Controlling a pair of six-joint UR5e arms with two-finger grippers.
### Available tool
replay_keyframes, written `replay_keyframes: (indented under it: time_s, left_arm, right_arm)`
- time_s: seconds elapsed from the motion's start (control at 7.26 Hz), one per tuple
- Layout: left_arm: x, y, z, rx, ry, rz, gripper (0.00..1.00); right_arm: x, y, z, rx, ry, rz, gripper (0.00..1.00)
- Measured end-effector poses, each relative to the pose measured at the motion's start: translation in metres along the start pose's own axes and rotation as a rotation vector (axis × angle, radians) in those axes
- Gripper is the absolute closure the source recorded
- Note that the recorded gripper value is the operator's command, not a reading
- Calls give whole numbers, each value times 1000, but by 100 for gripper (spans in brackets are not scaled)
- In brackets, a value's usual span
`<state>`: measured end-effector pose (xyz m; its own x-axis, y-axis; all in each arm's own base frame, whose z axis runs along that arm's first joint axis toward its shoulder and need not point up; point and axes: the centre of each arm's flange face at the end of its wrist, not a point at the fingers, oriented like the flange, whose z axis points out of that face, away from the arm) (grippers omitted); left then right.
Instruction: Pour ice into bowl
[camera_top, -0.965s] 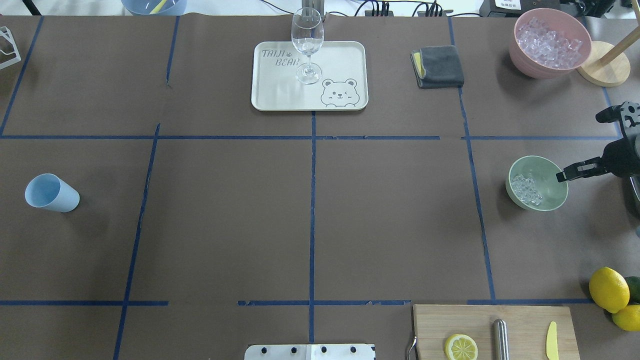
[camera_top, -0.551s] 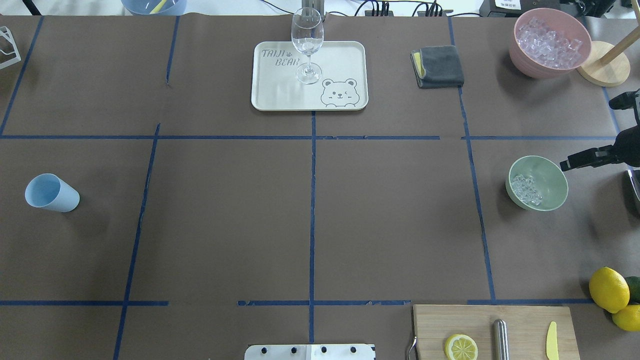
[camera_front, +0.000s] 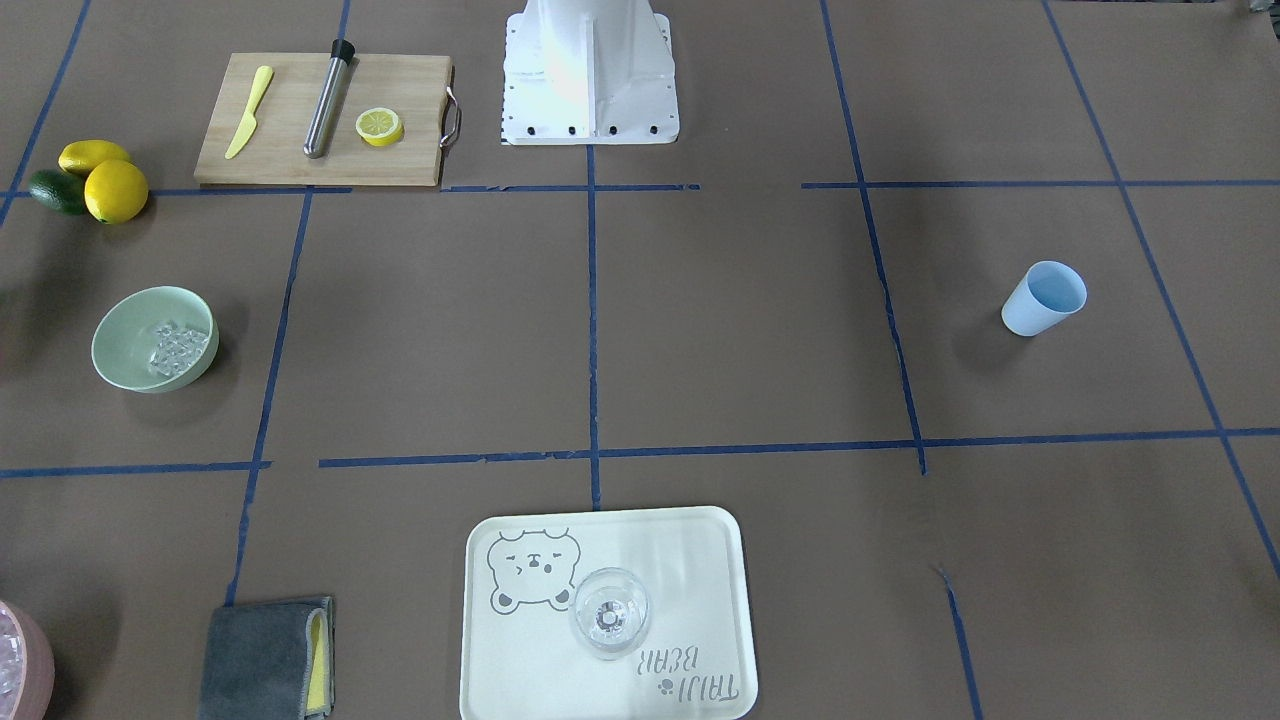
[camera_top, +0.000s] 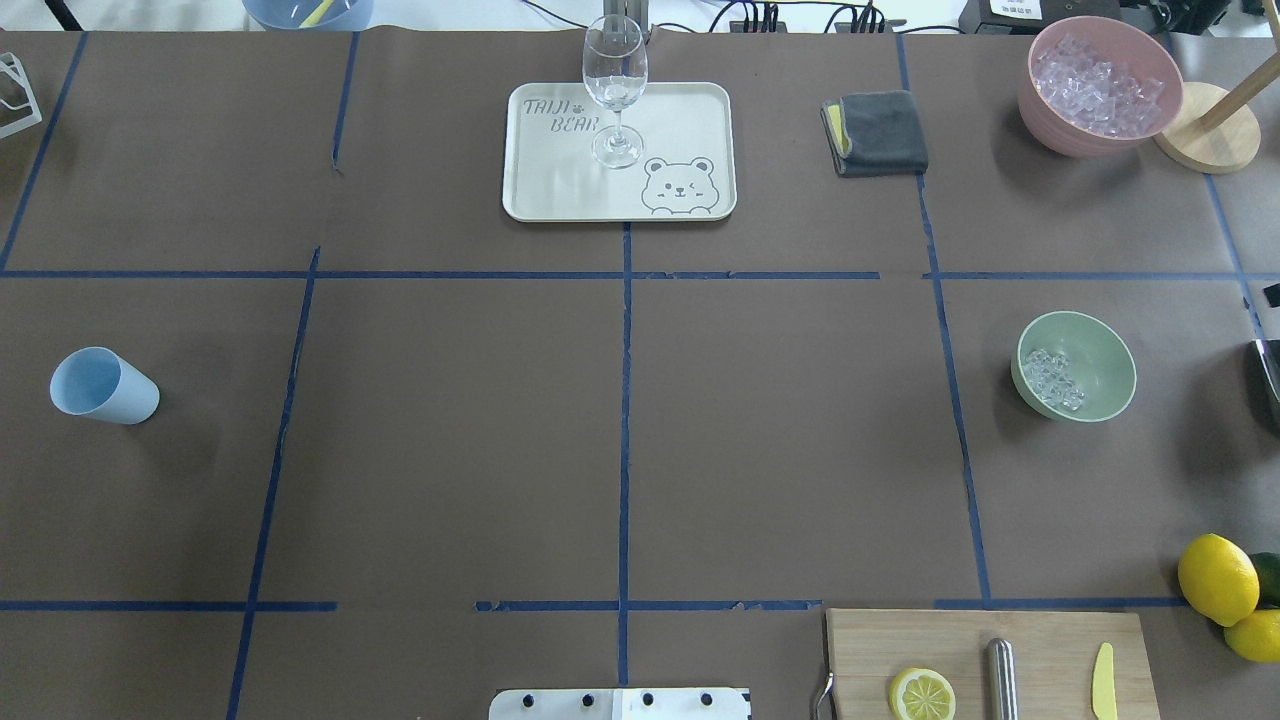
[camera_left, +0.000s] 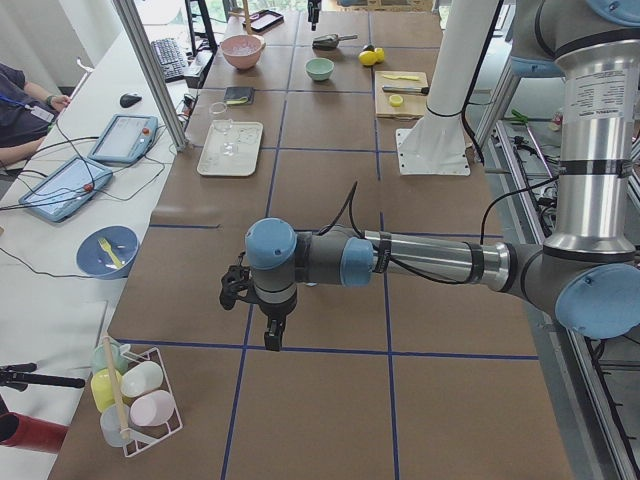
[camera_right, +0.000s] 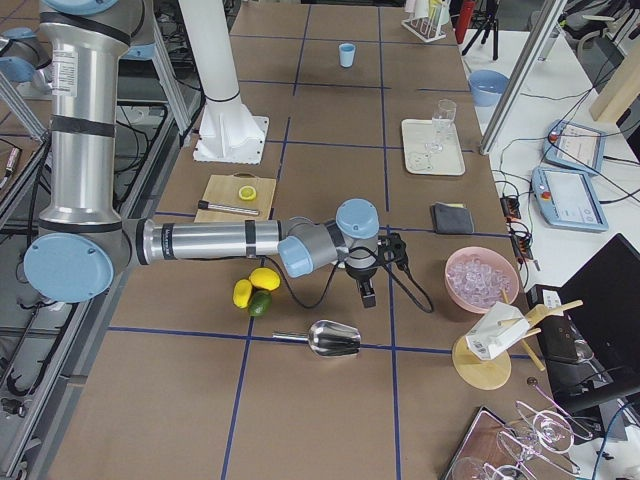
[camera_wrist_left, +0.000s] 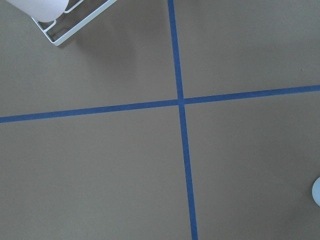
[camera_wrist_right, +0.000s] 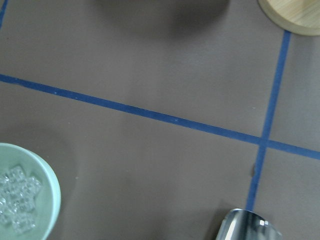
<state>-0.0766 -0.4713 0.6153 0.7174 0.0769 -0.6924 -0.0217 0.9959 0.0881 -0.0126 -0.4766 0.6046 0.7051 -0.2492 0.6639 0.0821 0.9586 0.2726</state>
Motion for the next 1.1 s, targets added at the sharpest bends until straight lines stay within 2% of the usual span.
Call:
replay_keyframes:
  time_s: [0.28, 0.41, 0.83, 1.1]
  left_arm:
    - [-5, 7, 5, -16, 4, -16, 0]
    - [-6, 11, 7, -19, 5, -20, 0]
    - [-5, 13, 6, -16, 1, -15, 0]
    - [-2, 12, 4, -9, 4, -1, 0]
  right_arm:
    - [81, 29, -57, -56, 40, -51, 0]
    - [104, 46, -73, -71, 49, -31, 0]
    - [135, 78, -81, -93, 77, 111, 0]
    - [141, 87, -76, -111, 87, 150, 0]
